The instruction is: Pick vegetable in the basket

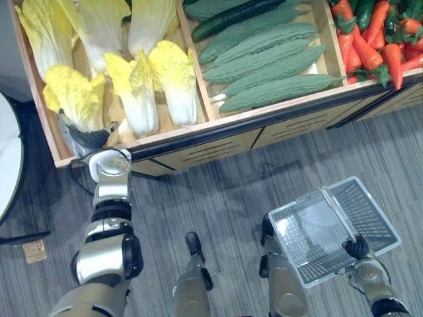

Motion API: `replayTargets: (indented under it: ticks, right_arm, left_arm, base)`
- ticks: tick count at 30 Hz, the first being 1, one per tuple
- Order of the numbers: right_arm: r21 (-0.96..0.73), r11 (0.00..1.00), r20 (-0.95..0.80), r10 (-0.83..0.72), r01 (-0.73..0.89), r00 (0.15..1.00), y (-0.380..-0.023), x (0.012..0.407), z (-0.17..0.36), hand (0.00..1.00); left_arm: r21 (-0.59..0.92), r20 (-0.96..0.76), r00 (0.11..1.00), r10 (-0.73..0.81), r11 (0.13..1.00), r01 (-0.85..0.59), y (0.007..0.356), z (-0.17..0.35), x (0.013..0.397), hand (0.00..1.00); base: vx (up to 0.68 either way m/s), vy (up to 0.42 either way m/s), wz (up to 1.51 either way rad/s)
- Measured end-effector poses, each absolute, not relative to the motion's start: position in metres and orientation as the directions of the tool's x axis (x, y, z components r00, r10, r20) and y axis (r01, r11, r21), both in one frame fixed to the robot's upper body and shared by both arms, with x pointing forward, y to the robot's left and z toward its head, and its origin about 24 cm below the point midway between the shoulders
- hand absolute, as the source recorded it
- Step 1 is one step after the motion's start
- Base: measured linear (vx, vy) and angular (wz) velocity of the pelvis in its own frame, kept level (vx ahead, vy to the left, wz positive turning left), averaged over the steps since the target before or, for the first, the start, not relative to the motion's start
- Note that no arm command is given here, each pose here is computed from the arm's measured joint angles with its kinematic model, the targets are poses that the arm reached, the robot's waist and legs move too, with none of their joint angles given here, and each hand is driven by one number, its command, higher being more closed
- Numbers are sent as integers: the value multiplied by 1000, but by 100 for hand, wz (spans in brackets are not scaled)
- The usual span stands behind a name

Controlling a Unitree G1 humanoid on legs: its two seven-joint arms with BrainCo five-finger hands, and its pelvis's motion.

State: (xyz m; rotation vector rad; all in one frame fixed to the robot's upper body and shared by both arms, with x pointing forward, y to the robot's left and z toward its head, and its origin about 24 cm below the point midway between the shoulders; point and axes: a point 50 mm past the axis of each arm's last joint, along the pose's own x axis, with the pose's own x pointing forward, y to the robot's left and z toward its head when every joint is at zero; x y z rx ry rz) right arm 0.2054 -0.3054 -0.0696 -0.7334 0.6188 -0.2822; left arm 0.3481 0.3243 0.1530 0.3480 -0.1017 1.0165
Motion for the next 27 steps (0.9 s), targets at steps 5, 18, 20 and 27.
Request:
replayTargets:
  ticks: [5, 18, 20, 27]
  right_arm:
    - [-702, 712, -421, -439, 22, 793, -303, 207, -70, 100]
    - [-706, 708, -409, -419, 10, 811, -299, 210, -68, 100]
    - [-704, 710, -412, -415, 5, 811, -299, 210, -68, 100]
    - [-698, 716, -425, -407, -6, 808, -299, 209, -69, 100]
  left_arm:
    - [253, 222, 511, 831, 457, -853, 333, 153, 348, 0]
    - [393, 254, 585, 770, 471, -790, 344, 171, 353, 100]
    - [406, 246, 596, 764, 478, -779, 344, 170, 354, 100]
    - [441, 186, 637, 748, 516, -735, 341, 154, 355, 100]
  base:
    - [2, 0, -6]
    - [1, -1, 0]
    - [0, 0, 0]
    - [-6, 7, -7]
